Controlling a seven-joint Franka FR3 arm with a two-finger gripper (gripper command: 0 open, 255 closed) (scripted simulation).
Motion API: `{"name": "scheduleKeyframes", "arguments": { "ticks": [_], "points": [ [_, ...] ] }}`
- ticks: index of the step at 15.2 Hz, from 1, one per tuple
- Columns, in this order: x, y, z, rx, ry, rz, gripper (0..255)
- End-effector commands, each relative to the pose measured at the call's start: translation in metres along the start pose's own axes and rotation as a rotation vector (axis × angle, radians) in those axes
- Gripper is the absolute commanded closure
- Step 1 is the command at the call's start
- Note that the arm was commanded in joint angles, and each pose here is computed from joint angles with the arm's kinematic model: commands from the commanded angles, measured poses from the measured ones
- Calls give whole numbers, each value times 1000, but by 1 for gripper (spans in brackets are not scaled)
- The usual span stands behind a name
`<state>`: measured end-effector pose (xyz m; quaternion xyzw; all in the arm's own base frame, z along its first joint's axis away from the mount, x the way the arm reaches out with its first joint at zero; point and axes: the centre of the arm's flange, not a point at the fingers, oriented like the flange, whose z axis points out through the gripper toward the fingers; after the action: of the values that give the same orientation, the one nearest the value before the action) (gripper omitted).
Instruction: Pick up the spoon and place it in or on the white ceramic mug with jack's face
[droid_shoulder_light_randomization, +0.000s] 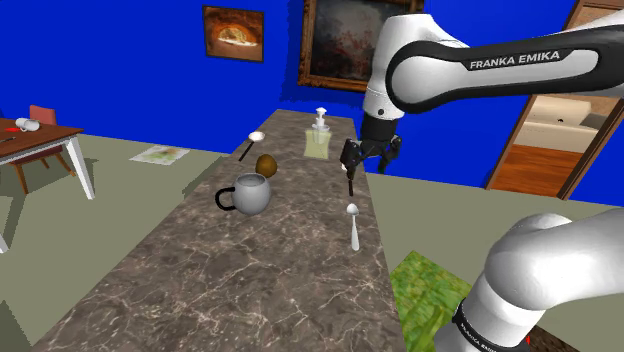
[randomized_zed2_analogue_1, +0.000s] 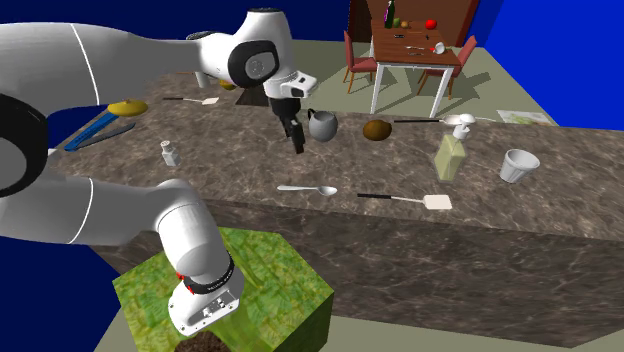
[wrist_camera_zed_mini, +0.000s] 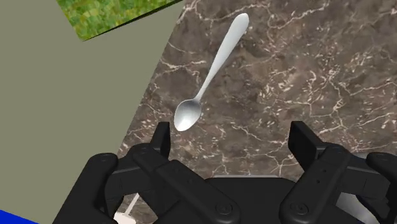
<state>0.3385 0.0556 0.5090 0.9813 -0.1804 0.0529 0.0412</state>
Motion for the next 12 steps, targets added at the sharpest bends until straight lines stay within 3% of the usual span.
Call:
{"name": "scheduleKeyframes", "arguments": {
  "ticks": [1, 9, 12],
  "points": [
    [0, -8, 28, -29, -4, 99, 0],
    [8, -22, 135, -148, -28, 469, 0],
    [7, -21, 148, -151, -29, 480, 0]
  ]
}}
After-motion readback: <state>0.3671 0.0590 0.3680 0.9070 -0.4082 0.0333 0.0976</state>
